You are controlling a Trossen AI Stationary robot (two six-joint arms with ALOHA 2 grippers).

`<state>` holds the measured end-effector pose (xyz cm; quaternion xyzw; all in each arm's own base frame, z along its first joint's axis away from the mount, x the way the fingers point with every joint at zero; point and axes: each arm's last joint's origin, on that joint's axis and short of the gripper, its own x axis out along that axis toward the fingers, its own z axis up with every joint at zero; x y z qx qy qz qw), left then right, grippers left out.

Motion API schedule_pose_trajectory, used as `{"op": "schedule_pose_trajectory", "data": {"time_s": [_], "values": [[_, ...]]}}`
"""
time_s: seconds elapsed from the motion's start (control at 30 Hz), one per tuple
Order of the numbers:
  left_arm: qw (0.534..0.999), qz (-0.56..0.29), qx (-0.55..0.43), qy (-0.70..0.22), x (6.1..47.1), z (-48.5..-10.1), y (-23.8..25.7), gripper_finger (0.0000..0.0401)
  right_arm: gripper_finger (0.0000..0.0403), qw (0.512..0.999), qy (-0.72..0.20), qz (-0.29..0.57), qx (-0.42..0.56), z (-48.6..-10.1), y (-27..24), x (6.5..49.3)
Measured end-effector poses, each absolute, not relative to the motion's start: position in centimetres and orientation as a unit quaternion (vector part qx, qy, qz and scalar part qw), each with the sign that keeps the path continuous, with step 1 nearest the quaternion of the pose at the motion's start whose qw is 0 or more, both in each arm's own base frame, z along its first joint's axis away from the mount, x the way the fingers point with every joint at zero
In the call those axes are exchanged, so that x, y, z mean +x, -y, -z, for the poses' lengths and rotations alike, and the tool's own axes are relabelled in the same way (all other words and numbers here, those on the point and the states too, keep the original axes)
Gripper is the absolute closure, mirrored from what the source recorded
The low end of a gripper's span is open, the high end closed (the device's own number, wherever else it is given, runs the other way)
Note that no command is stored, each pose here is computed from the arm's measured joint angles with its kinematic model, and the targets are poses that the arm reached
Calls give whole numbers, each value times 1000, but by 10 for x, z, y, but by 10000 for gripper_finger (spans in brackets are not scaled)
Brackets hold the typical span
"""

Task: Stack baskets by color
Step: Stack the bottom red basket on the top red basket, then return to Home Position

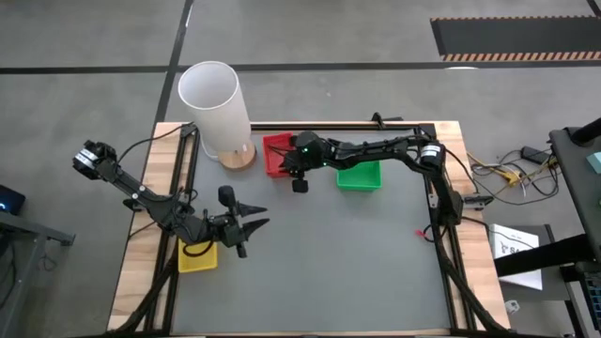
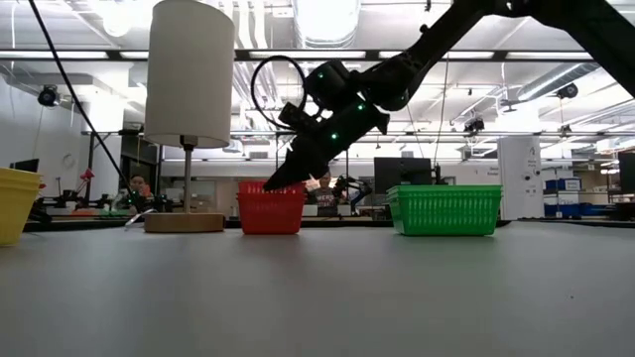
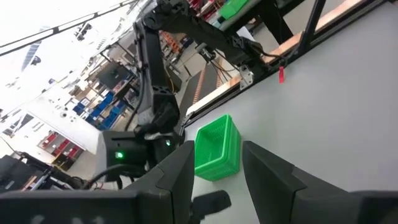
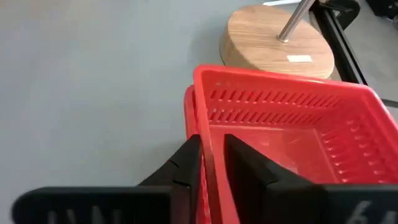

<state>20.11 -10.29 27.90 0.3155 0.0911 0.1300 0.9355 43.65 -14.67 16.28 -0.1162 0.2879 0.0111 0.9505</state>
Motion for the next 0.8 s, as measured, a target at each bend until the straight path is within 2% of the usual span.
{"op": "schedule_pose_trajectory", "data": {"time_s": [0.17, 0.33, 0.53, 0.8], "values": [[933, -128, 322, -99, 199, -272, 102, 281, 289, 950, -292, -13, -111, -184, 143, 429], [932, -127, 324, -102, 198, -265, 101, 281, 270, 950, -295, -32, -100, -215, 131, 416], [936, -129, 314, -96, 190, -252, 96, 281, 284, 954, -265, -88, -107, -241, 91, 394], [955, -133, 252, -87, 165, -233, 80, 281, 314, 954, -231, -141, -131, -226, 34, 342]]}}
